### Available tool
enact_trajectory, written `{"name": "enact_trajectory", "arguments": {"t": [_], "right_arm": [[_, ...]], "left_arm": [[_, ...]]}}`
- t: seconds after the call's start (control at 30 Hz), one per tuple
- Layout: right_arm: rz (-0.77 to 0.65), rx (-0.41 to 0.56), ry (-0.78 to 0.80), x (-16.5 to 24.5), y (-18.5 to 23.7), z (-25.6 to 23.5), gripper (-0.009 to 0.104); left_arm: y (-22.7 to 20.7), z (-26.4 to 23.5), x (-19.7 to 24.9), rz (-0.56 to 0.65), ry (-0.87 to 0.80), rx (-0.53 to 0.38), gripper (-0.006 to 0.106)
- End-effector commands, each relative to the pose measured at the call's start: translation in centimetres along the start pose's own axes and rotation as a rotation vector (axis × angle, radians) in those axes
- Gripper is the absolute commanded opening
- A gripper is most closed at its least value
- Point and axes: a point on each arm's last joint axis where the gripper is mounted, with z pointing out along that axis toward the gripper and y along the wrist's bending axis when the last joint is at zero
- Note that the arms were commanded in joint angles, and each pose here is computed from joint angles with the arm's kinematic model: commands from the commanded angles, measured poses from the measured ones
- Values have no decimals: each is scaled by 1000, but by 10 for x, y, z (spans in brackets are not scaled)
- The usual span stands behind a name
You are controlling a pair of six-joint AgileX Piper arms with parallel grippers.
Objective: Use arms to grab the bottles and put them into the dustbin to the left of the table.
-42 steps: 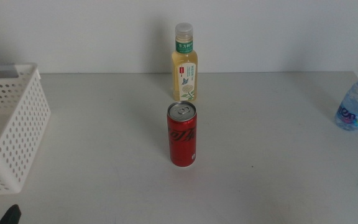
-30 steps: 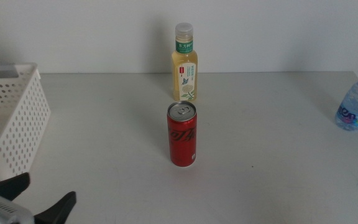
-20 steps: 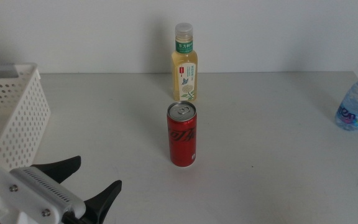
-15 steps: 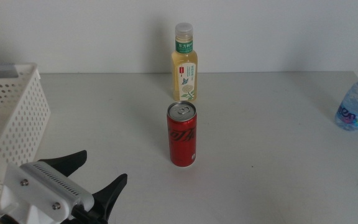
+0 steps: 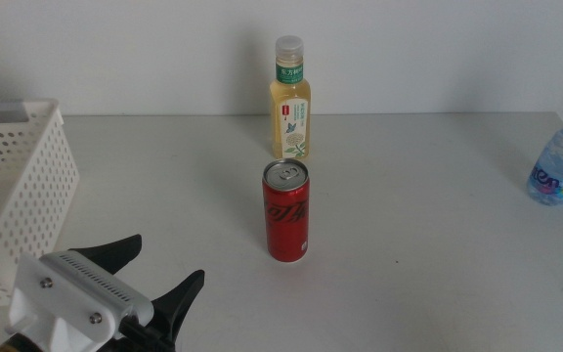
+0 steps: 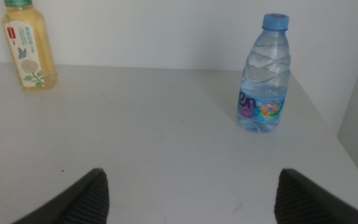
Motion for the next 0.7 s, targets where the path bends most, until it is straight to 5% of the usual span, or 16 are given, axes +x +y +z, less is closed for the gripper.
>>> {"name": "enact_trajectory", "arguments": {"t": [0.0,0.3,0.67], "right_arm": [[-15,10,-99,-11,-1,-2,68],[-15,10,-99,-11,-1,-2,68],[-15,10,-99,-11,-1,-2,68]], "left_arm": [[-1,3,-17,-18,-120,-1,93],[-1,14,-21,-49,-146,1,93],[-11,85,-20,-101,-127,76,93]]}}
